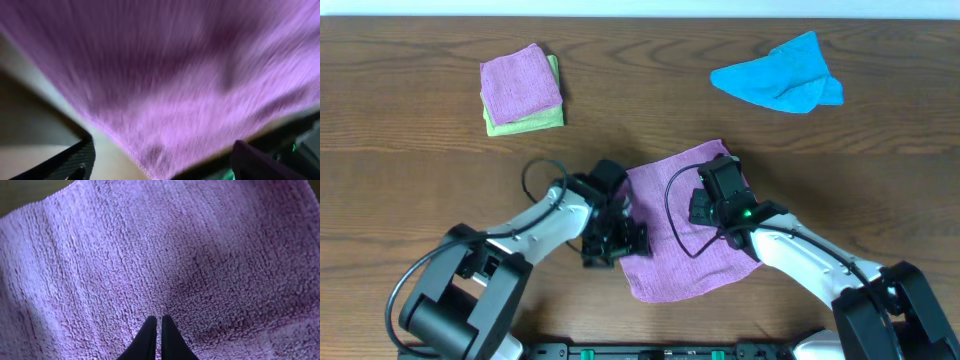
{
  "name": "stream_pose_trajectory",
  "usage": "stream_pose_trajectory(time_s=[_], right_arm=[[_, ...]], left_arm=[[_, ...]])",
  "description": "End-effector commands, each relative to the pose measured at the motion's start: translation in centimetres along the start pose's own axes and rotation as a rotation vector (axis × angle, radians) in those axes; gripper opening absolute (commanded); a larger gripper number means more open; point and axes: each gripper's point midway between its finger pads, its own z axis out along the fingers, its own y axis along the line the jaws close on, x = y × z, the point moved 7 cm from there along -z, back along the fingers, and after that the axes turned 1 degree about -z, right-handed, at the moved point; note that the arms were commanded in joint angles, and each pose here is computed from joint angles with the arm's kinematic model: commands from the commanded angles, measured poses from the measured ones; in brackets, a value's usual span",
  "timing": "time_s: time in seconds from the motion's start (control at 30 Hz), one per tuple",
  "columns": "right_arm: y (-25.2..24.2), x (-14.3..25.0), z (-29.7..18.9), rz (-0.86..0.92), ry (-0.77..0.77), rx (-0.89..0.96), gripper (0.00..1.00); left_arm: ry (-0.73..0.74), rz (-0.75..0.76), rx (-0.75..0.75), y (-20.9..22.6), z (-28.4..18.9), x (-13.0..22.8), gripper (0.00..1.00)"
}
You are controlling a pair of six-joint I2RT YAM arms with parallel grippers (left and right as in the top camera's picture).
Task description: Fold the cloth
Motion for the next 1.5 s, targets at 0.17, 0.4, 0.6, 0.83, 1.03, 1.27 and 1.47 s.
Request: stream_pose_trajectory(time_s=[0.17, 0.4, 0.6, 0.83, 1.03, 1.27, 1.47], right_arm=[[-0.3, -1.1, -0.2, -0.117, -0.073, 0.077, 0.02], [-0.2, -1.3, -0.2, -0.115, -0.083, 0.067, 0.01], [-0.3, -1.3, -0.2, -0.115, -0.079, 0.069, 0.02], [-0.2, -1.3, -0.2, -0.114, -0.083, 0.067, 0.02], [-0.3, -1.5, -0.2, -0.138, -0.092, 0.075, 0.02], [-2.3, -2.6, -0.1, -0.115, -0.104, 0.12, 0.01], [-3.4, -3.7, 0.0, -0.191, -0.089, 0.015, 0.01]], left_arm=[[-0.17, -0.004, 0.0, -1.7, -1.3, -3.3, 0.55], [-0.167, -0.023, -0.056, -2.6, -3.2, -3.4, 0.11], [-0.06, -0.06, -0.221, -0.8, -4.2, -1.2, 0.63], [-0.09, -0.067, -0.318, 0.2, -4.5, -1.2, 0.6], [-0.236, 0.016, -0.205, -2.5, -5.3, -4.1, 0.11], [-0.423, 0.022, -0.304, -2.2, -6.4, -6.5, 0.06], [-0.484, -0.025, -0.288, -2.5, -6.2, -7.5, 0.06]])
